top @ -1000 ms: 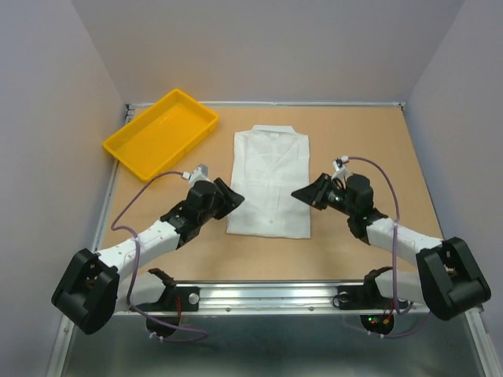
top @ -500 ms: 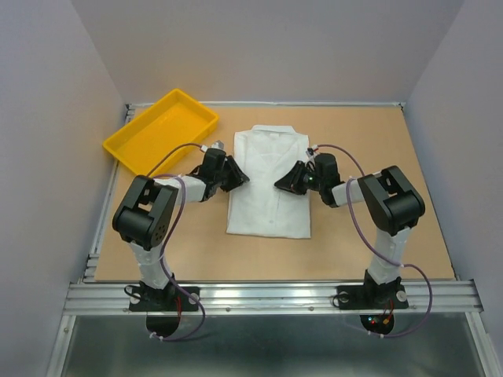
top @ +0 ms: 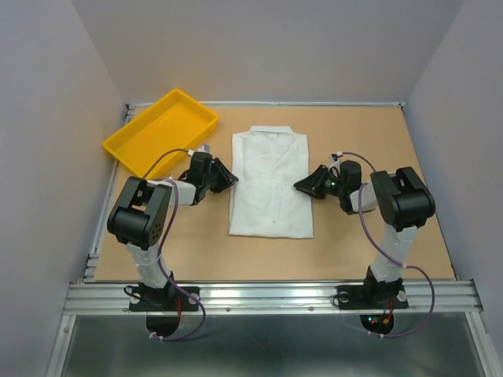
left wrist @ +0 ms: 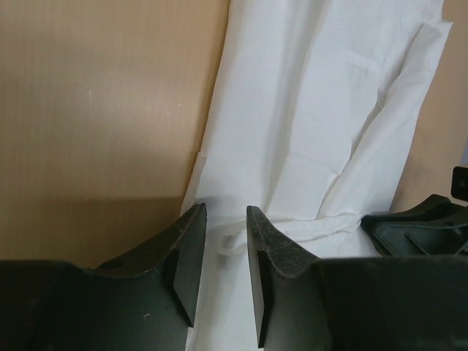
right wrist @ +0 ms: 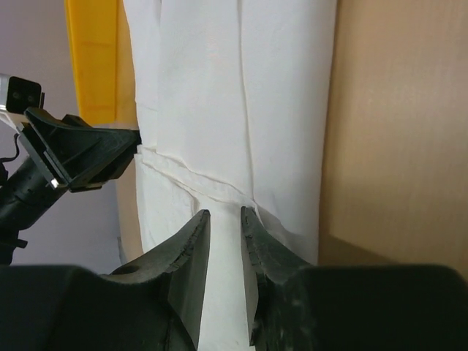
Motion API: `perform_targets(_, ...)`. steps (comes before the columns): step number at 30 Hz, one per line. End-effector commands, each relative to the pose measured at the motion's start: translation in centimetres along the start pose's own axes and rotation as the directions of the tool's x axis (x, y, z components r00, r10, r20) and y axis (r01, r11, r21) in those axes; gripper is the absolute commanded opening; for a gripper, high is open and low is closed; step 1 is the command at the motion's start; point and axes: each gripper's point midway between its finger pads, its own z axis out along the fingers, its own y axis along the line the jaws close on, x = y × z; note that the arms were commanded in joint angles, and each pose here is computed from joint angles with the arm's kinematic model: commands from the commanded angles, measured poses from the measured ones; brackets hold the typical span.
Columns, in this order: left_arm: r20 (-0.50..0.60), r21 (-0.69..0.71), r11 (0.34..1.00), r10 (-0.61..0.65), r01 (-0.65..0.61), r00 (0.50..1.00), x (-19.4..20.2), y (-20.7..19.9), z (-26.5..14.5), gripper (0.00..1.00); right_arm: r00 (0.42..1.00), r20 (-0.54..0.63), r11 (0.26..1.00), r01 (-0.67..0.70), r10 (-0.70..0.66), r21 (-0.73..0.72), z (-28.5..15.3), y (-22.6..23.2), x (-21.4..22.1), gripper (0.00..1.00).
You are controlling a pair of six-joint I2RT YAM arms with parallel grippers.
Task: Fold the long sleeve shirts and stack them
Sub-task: Fold the shirt
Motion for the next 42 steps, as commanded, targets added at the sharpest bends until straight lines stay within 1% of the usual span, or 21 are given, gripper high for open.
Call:
perform_targets(1, 0.024, -0.008, 0.999, 0.049, -0.049, 0.999, -0.4, -0.3, -1.9, 0.41, 0.997, 0.031, 0.997, 0.073, -0.073, -0.023, -1.4, 1.0, -0.3, 0.31)
perform_targets(3, 0.042, 0.010, 0.997, 0.080, -0.080, 0.996, -1.1, -1.4, -3.2, 0.46, 0.993, 0.059, 0.993, 0.105, -0.103, -0.046, -2.0, 2.6, -1.0, 0.32)
perform_targets(5, 0.047, 0.003, 0.994, 0.105, -0.105, 0.993, -1.4, -1.8, -4.1, 0.50, 0.989, 0.074, 0.992, 0.129, -0.127, -0.019, -2.7, 3.2, -1.6, 0.32)
perform_targets(7, 0.081, 0.004, 0.990, 0.143, -0.144, 0.986, -2.3, -2.9, -5.5, 0.58, 0.980, 0.102, 0.985, 0.165, -0.169, 0.043, -2.9, 3.4, -3.0, 0.33)
perform_targets(9, 0.088, -0.007, 0.985, 0.170, -0.170, 0.981, -2.4, -3.1, -6.7, 0.64, 0.976, 0.070, 0.969, 0.195, -0.207, 0.151, -3.7, 2.4, -3.0, 0.33)
perform_targets(10, 0.091, -0.013, 0.984, 0.179, -0.179, 0.980, -2.4, -3.1, -7.0, 0.69, 0.971, 0.074, 0.957, 0.207, -0.226, 0.204, -4.0, 2.0, -3.7, 0.33)
perform_targets(11, 0.084, -0.029, 0.979, 0.203, -0.201, 0.976, -2.2, -2.9, -7.3, 0.72, 0.967, 0.040, 0.940, 0.234, -0.251, 0.248, -4.3, 1.7, -3.7, 0.33)
perform_targets(12, 0.077, -0.031, 0.976, 0.219, -0.217, 0.973, -1.9, -3.0, -7.4, 0.77, 0.959, 0.059, 0.929, 0.251, -0.276, 0.272, -4.8, 2.2, -4.5, 0.33)
perform_targets(17, 0.004, -0.076, 0.952, 0.296, -0.295, 0.955, 0.4, -2.5, -6.8, 0.79, 0.950, 0.000, 0.895, 0.296, -0.314, 0.333, -6.0, 2.2, -2.9, 0.33)
perform_targets(20, -0.036, -0.112, 0.936, 0.333, -0.335, 0.942, 1.4, -2.1, -5.9, 0.79, 0.941, -0.020, 0.892, 0.328, -0.339, 0.311, -6.1, 3.3, -2.1, 0.33)
perform_targets(21, -0.044, -0.124, 0.930, 0.342, -0.345, 0.939, 1.5, -1.9, -5.4, 0.79, 0.939, -0.023, 0.895, 0.334, -0.343, 0.297, -6.1, 3.6, -2.0, 0.33)
perform_targets(24, -0.055, -0.164, 0.923, 0.344, -0.348, 0.937, 1.6, -1.1, -4.7, 0.72, 0.939, -0.032, 0.907, 0.340, -0.343, 0.248, -5.5, 4.9, -2.1, 0.33)
perform_targets(25, -0.069, -0.176, 0.919, 0.345, -0.352, 0.936, 1.8, -0.6, -4.3, 0.67, 0.940, -0.040, 0.911, 0.338, -0.338, 0.236, -5.3, 5.0, -2.0, 0.33)
perform_targets(27, -0.089, -0.190, 0.916, 0.343, -0.354, 0.935, 2.2, 0.0, -3.9, 0.62, 0.946, -0.031, 0.921, 0.320, -0.321, 0.222, -4.6, 5.0, -2.2, 0.33)
perform_targets(29, -0.113, -0.205, 0.911, 0.340, -0.357, 0.934, 2.6, 0.6, -3.3, 0.56, 0.953, -0.018, 0.931, 0.298, -0.301, 0.213, -3.8, 4.5, -2.2, 0.31)
perform_targets(30, -0.102, -0.234, 0.905, 0.341, -0.356, 0.934, 2.3, 1.1, -3.2, 0.53, 0.955, -0.019, 0.932, 0.293, -0.296, 0.212, -3.5, 4.2, -2.1, 0.31)
perform_targets(31, -0.113, -0.248, 0.902, 0.335, -0.353, 0.935, 2.6, 1.7, -2.9, 0.48, 0.958, -0.019, 0.935, 0.285, -0.288, 0.212, -3.3, 3.9, -2.0, 0.31)
perform_targets(33, -0.128, -0.274, 0.896, 0.325, -0.349, 0.937, 2.9, 2.5, -2.7, 0.44, 0.966, -0.030, 0.939, 0.257, -0.257, 0.227, -2.7, 2.4, -1.5, 0.28)
perform_targets(35, -0.143, -0.301, 0.887, 0.320, -0.349, 0.937, 3.2, 3.3, -2.7, 0.35, 0.968, -0.039, 0.937, 0.249, -0.247, 0.246, -2.6, 1.1, -0.9, 0.27)
perform_targets(38, -0.152, -0.322, 0.880, 0.316, -0.349, 0.937, 3.4, 4.0, -2.6, 0.32, 0.964, -0.048, 0.918, 0.265, -0.263, 0.293, -3.0, -0.6, -0.4, 0.26)
perform_targets(42, -0.164, -0.349, 0.868, 0.314, -0.353, 0.935, 3.3, 4.4, -2.8, 0.31, 0.950, -0.040, 0.884, 0.303, -0.310, 0.355, -4.5, -0.6, -1.0, 0.26)
